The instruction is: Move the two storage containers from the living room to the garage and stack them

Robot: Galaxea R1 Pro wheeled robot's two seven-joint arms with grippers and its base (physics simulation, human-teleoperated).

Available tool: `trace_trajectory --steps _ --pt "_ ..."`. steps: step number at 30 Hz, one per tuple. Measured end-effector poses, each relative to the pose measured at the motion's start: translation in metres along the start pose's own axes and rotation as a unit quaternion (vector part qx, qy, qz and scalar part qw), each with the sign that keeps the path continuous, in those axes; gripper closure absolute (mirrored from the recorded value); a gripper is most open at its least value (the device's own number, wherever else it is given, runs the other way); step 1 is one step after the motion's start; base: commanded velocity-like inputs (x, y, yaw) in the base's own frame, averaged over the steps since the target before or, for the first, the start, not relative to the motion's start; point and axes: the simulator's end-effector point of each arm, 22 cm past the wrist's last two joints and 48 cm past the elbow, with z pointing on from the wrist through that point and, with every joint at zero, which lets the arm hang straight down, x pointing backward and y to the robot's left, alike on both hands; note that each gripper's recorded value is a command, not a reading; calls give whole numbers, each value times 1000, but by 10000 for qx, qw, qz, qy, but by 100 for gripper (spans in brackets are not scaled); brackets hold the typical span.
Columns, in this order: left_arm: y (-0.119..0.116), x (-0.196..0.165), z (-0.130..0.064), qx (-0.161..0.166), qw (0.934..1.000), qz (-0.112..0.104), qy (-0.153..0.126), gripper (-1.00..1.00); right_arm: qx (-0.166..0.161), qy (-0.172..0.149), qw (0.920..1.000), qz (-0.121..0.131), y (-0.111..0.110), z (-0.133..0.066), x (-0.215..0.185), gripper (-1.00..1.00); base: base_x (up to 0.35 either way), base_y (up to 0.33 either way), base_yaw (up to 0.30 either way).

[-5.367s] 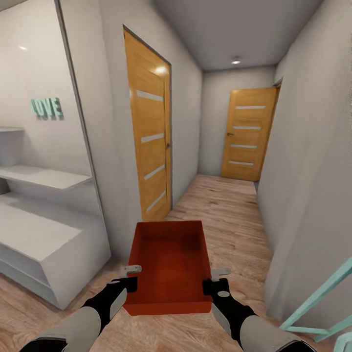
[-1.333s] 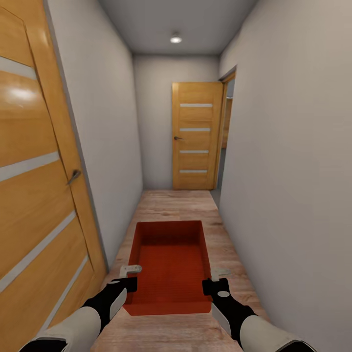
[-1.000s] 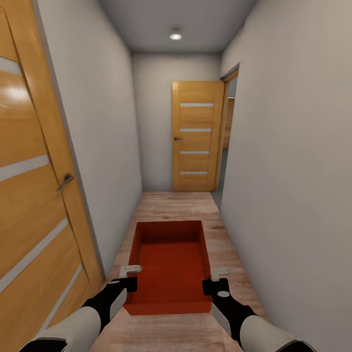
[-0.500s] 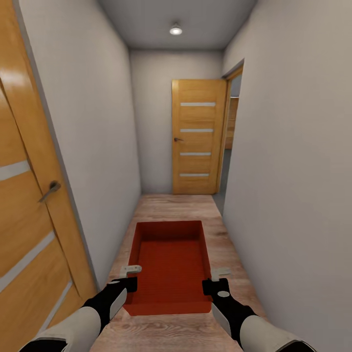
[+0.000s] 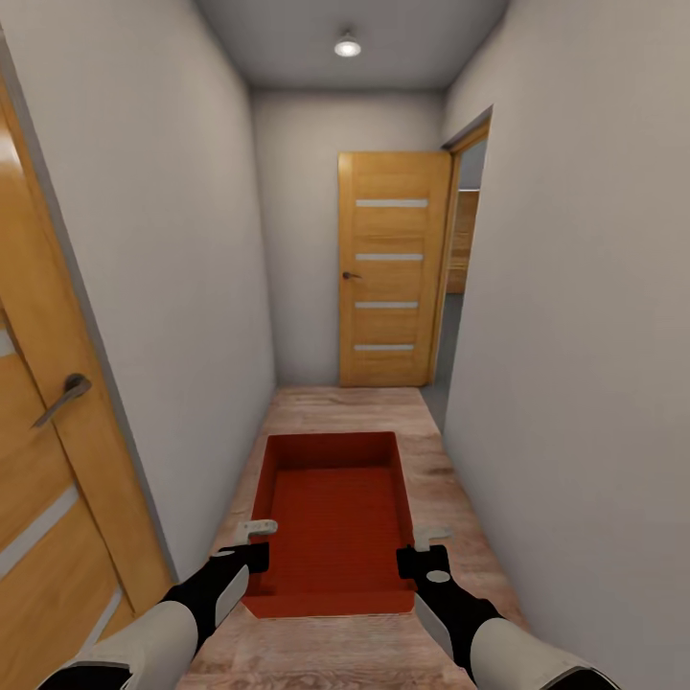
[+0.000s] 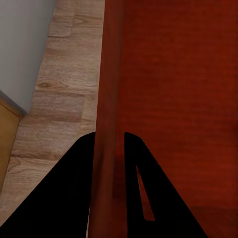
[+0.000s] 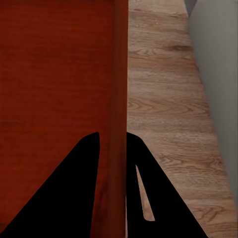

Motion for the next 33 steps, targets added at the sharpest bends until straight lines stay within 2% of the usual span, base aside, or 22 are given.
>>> trace_trajectory --steps 33 --pt "0 -1 0 2 10000 0 -15 100 2 -15 10000 2 0 0 -1 100 325 0 0"
